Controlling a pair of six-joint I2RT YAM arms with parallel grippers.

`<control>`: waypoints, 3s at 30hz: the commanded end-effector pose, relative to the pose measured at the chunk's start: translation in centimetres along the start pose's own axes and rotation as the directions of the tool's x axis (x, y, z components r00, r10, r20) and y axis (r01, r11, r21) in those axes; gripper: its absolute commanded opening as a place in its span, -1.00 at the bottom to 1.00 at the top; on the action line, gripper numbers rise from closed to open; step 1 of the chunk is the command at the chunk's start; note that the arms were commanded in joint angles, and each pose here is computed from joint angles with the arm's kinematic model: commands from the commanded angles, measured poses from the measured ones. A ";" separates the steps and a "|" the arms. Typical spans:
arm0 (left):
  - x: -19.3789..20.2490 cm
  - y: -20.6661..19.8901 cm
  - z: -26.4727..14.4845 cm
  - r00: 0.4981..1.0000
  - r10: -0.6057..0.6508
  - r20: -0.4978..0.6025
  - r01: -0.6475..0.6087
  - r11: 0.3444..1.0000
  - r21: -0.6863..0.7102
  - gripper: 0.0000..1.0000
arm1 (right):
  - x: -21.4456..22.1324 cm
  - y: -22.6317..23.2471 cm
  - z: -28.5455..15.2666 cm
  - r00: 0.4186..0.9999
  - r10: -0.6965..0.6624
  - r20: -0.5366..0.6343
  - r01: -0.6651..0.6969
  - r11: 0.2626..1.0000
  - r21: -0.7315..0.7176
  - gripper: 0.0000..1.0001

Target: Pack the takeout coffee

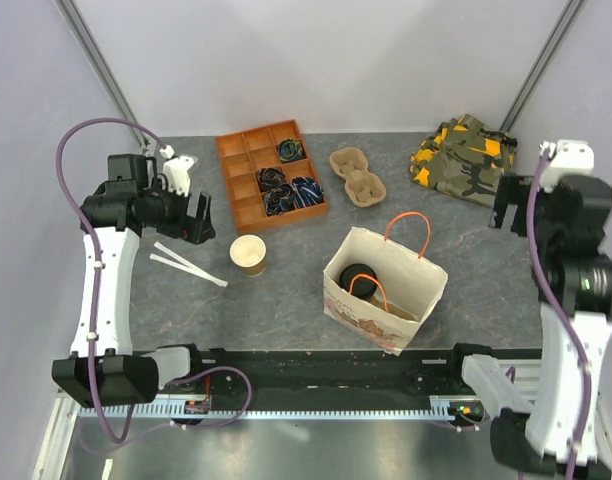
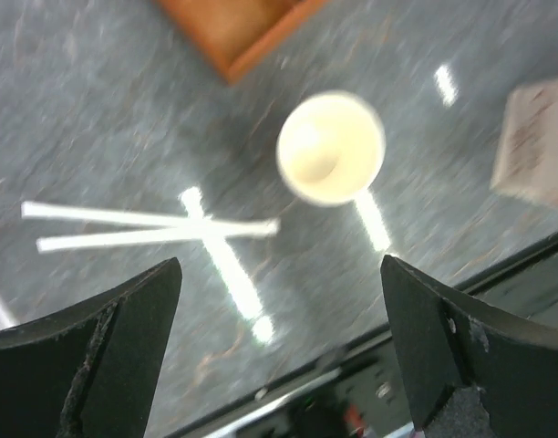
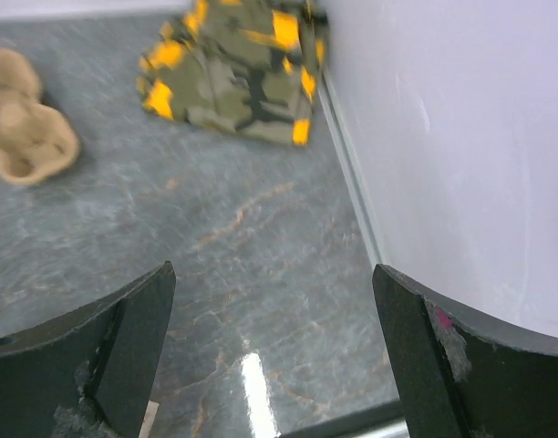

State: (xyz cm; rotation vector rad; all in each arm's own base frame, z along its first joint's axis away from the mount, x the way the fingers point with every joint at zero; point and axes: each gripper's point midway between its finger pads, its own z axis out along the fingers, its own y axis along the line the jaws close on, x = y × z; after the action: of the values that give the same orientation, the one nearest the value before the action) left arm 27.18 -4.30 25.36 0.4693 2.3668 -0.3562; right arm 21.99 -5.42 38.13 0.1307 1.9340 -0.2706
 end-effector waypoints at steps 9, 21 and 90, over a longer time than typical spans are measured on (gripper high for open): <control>8.6 5.2 -0.9 0.807 0.548 -0.218 -0.500 0.832 0.241 0.59 | 3.9 3.1 12.6 0.951 0.082 -0.297 -0.102 0.994 -0.050 0.96; 12.0 4.5 5.1 0.491 0.861 0.132 -0.766 0.355 0.536 -0.08 | 6.1 3.7 15.0 0.899 0.104 -0.425 -0.182 0.972 -0.147 0.96; 11.6 9.5 13.0 0.267 0.949 0.166 -0.897 0.181 0.403 -0.45 | 9.4 3.1 12.5 0.858 0.148 -0.492 -0.242 0.961 -0.133 0.96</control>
State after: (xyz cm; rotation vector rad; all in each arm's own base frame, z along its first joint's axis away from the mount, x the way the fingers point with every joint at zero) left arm 28.93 3.45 6.46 2.0037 1.7721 -0.2210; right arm 30.90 -6.28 24.21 0.3012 2.4213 0.0840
